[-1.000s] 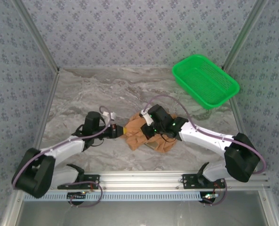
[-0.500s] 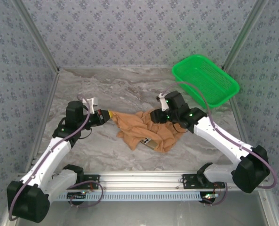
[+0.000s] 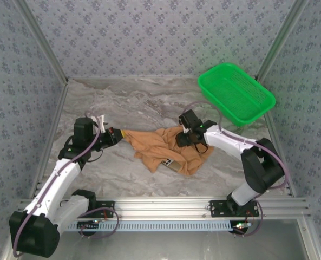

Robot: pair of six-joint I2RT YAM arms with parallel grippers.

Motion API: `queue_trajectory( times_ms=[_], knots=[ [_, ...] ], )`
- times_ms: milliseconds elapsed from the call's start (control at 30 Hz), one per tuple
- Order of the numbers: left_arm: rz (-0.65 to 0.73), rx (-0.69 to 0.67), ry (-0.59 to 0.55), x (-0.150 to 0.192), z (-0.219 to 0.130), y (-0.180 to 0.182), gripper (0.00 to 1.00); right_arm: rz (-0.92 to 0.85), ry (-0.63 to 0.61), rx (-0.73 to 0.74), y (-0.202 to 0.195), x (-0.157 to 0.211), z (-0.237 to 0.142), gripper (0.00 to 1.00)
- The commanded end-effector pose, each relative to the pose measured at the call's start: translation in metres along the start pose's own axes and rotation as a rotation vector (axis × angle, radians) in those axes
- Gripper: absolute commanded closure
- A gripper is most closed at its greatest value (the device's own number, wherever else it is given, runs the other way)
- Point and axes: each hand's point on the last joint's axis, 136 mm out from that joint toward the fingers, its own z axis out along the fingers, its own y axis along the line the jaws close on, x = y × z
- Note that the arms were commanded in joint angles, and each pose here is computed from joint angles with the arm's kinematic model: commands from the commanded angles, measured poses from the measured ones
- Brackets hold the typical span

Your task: Fold the inside-out t-shirt

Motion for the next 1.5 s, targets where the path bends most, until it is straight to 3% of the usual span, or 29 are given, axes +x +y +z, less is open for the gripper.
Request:
queue_trajectory(
  times_ms=[0, 267, 467, 567, 833, 1233, 1333, 1467],
  knots=[
    [0.020, 0.013, -0.028, -0.009, -0.008, -0.009, 1.00, -0.064, -0.025, 0.095, -0.011, -0.017, 0.004, 0.44],
    [0.020, 0.006, -0.036, -0.014, -0.011, -0.008, 1.00, -0.122, 0.019, 0.136, -0.012, -0.013, 0.018, 0.53],
    [0.005, -0.033, -0.071, -0.025, -0.018, -0.004, 1.00, -0.125, -0.007, 0.143, -0.013, -0.016, -0.005, 0.89],
    [-0.002, -0.052, -0.122, -0.041, -0.030, -0.006, 1.00, -0.109, -0.076, 0.142, -0.019, -0.026, -0.042, 0.99],
    [0.005, -0.083, -0.282, -0.096, -0.066, -0.014, 1.00, 0.064, -0.340, -0.023, -0.043, -0.052, -0.141, 1.00],
    [0.108, -0.136, -0.461, -0.157, -0.123, -0.047, 1.00, 0.184, -0.517, -0.087, -0.079, -0.057, -0.210, 1.00],
    [0.128, -0.120, -0.481, -0.166, -0.130, -0.059, 1.00, 0.193, -0.541, -0.191, -0.067, -0.059, -0.213, 0.97],
    [0.094, -0.165, -0.440, -0.154, -0.118, -0.037, 1.00, 0.276, -0.404, -0.243, -0.063, -0.043, -0.170, 0.95]
  ],
)
